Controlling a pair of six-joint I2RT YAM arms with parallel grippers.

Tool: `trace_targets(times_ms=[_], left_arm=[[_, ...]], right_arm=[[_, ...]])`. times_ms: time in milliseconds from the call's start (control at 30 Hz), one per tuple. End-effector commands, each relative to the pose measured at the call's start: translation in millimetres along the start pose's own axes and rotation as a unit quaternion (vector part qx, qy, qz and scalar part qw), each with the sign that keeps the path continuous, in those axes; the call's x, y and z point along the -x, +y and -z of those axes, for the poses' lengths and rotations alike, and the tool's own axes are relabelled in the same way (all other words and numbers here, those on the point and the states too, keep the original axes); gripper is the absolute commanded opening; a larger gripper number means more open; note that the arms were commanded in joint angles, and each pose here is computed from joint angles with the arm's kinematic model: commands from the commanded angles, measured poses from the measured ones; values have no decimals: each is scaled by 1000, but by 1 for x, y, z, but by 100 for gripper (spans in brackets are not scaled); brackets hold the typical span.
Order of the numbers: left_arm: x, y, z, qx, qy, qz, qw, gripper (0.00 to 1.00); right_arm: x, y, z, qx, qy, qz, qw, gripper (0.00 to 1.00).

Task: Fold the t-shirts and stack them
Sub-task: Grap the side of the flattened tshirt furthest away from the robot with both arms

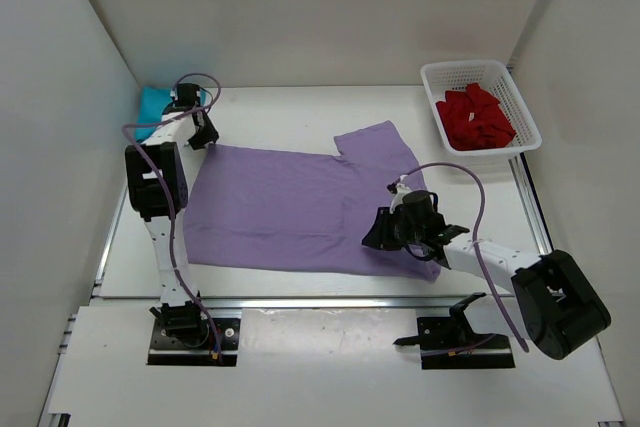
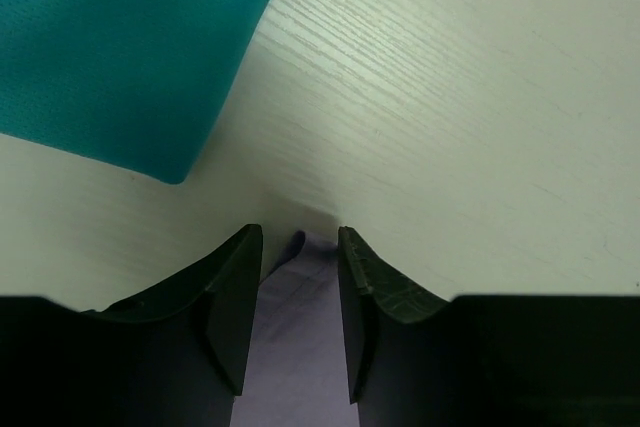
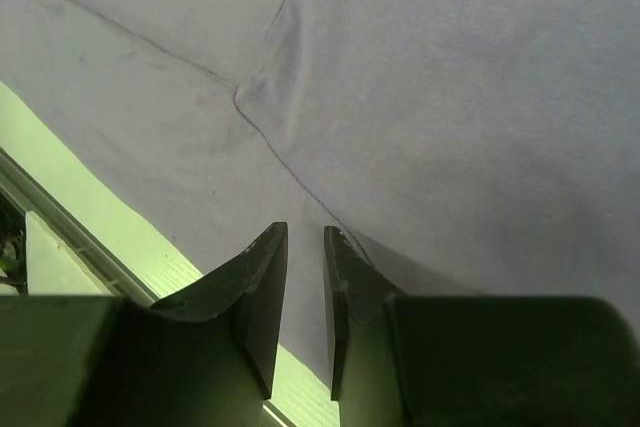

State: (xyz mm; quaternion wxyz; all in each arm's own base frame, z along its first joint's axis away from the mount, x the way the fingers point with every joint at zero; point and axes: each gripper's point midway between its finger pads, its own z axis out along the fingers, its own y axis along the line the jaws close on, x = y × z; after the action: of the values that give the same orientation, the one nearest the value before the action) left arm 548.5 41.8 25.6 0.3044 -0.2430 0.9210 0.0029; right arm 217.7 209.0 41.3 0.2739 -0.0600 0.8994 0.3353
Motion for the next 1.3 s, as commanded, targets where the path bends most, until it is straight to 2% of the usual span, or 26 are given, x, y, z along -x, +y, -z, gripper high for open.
trace_targets(times_ms=[0,167,267,333,433,467,500,567,633,667,733,767,800,867,900,933,967,1000,1033,1067,1167,1200,1233,1267], left_arm=[[8,-4,11,1,-19,-7,1000,46],[9,-9,10,-13,-20,-2,1000,33],[6,-10,9,-13,-19,-1,1000,21],[8,-8,10,-12,-20,3,1000,14],[7,-8,13,-11,-27,11,1000,3],[9,-4,19,-12,-31,14,999,0],[18,-9,25,-17,-47,19,999,0],[12,-11,29,-22,-50,18,998,0],[15,-13,38,-36,-58,34,997,0],[16,-14,42,-38,-65,38,996,0],[15,-22,50,-55,-67,49,995,0],[12,-23,51,-60,-68,50,995,0],[8,-28,54,-63,-67,46,995,0],[7,-30,57,-62,-68,39,995,0],[3,-31,59,-62,-67,33,995,0],[5,-32,64,-67,-71,38,995,0],[5,-34,63,-73,-75,39,994,0],[6,-34,66,-80,-76,46,993,0],[4,-33,68,-88,-71,49,992,0],[2,-28,65,-83,-69,51,993,0],[7,-25,67,-90,-70,60,992,0],[8,-27,68,-95,-74,62,991,0],[7,-26,68,-99,-69,62,991,0],[8,-23,67,-95,-69,64,991,0]], right_arm=[[19,15,-2,21,-25,18,999,20],[39,20,2,24,-48,25,998,21],[60,25,3,25,-66,30,997,22],[74,17,3,4,-82,29,996,23],[117,1,4,-20,-122,18,992,26],[130,-16,1,-43,-130,7,991,28],[152,-21,5,-52,-150,4,987,32],[174,-53,-4,-105,-157,-15,982,33],[216,-73,-3,-139,-185,-16,973,34],[218,-90,-12,-166,-173,-25,971,34],[261,-103,-16,-187,-190,-13,964,29],[274,-115,-25,-202,-178,-17,963,29],[262,-134,-39,-227,-145,-28,963,28],[296,-142,-46,-240,-162,-13,957,33],[307,-150,-54,-248,-157,-20,956,35],[294,-167,-67,-265,-122,-21,956,36],[320,-170,-62,-276,-142,-13,951,37],[328,-178,-69,-285,-132,-15,949,38],[304,-195,-86,-300,-83,-24,950,38],[331,-190,-84,-298,-102,-12,949,38],[331,-210,-111,-317,-66,-5,946,39],[349,-208,-103,-317,-78,-1,945,39],[333,-221,-114,-324,-49,-11,945,39],[342,-221,-117,-325,-52,-8,944,40]])
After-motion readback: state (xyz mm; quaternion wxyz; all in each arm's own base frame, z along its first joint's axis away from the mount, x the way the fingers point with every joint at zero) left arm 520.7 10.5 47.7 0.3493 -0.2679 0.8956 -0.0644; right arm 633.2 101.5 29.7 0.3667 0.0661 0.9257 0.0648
